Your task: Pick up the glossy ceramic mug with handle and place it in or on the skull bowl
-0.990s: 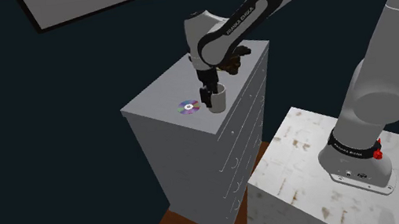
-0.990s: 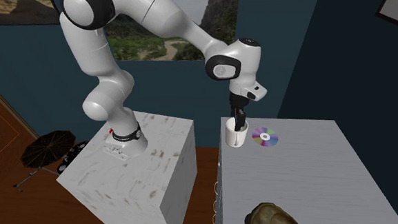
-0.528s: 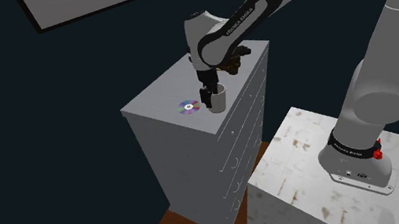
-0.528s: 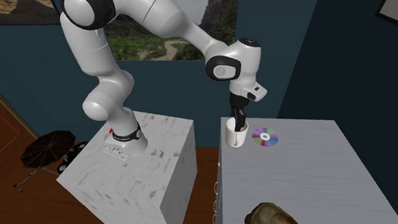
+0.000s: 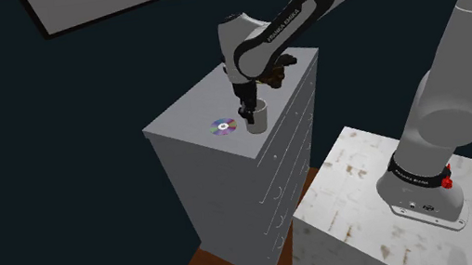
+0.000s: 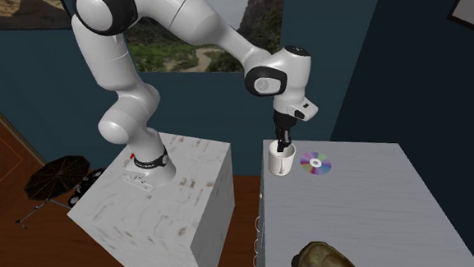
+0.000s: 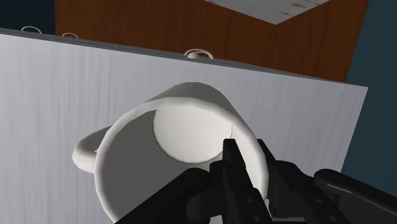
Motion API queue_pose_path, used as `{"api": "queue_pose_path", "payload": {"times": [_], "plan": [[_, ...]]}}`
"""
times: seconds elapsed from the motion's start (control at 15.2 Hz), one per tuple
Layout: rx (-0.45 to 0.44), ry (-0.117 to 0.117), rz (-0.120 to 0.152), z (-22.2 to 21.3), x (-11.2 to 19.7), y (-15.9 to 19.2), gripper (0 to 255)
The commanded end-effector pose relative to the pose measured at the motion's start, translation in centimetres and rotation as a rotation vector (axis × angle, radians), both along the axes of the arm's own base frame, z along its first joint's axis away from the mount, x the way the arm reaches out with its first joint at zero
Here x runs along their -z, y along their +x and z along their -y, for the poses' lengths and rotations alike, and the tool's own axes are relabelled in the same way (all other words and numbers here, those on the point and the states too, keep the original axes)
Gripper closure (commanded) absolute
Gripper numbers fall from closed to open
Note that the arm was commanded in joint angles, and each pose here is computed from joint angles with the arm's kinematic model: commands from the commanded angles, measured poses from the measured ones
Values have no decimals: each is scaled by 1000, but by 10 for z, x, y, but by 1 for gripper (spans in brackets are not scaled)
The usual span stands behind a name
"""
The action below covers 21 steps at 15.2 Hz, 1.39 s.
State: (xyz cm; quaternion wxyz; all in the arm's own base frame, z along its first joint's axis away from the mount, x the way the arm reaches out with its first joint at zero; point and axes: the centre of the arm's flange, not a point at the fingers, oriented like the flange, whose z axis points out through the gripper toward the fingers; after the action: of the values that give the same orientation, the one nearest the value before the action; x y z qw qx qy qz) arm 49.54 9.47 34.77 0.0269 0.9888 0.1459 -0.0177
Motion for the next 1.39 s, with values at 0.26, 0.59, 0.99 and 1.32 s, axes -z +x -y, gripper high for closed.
{"api": "queue_pose_path", "payload": {"times": [0.26,0.59,0.99,1.32], "plan": [[0,0,0,0,-16,0,255],[0,0,0,0,-42,0,255],[0,0,0,0,-74,0,255],[0,0,0,0,-100,0,255]]}}
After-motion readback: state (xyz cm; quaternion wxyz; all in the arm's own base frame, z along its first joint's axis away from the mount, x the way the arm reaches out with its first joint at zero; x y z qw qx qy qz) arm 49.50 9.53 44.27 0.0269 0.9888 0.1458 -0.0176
